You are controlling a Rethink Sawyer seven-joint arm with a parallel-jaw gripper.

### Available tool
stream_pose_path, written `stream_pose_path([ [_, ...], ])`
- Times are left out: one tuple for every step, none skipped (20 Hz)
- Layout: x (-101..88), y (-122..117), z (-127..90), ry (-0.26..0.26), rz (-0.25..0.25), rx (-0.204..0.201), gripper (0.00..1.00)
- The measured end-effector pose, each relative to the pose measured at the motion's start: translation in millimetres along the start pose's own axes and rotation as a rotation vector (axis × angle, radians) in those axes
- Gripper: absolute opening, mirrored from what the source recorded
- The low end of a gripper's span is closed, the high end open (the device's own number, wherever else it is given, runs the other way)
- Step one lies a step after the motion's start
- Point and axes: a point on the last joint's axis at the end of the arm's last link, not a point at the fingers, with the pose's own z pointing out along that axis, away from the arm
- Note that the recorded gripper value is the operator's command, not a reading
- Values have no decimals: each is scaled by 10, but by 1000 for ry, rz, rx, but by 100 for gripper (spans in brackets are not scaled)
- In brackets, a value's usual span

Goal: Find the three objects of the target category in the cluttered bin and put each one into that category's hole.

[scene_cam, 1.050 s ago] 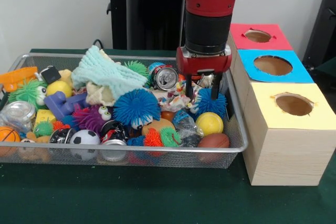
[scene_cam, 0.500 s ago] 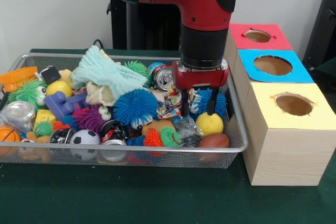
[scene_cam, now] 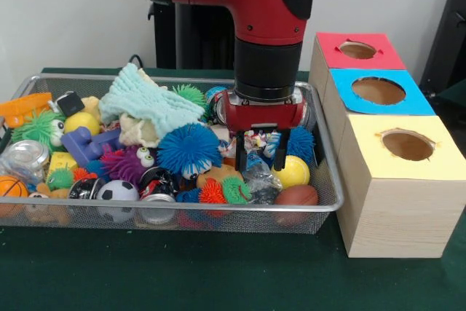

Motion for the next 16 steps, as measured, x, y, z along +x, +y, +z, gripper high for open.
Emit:
stream_pose_path([
  [-23, -16, -4, -4, 1, 2, 100],
  [-45, -31, -7, -9, 2, 4, 100],
  [-67, -38, -4, -12, 2, 6, 100],
  [-88, -46, 0, -16, 3, 7, 100],
  [-110, -53, 4, -20, 3, 8, 100],
  [-121, -54, 10, -21, 3, 9, 100],
  [-134, -46, 34, -22, 1, 9, 100],
  [-131, -38, 40, -21, 0, 9, 100],
  [-123, -24, 46, -19, -3, 9, 100],
  [-120, -8, 48, -18, -5, 10, 100],
  [-118, 11, 47, -18, -9, 10, 100],
  [-112, 38, 43, -17, -16, 12, 100],
  [-105, 69, 33, -17, -24, 13, 100],
  [-83, 130, 7, -14, -37, 15, 100],
  [-73, 158, -8, -13, -43, 16, 100],
  [-66, 179, -20, -12, -47, 16, 100],
])
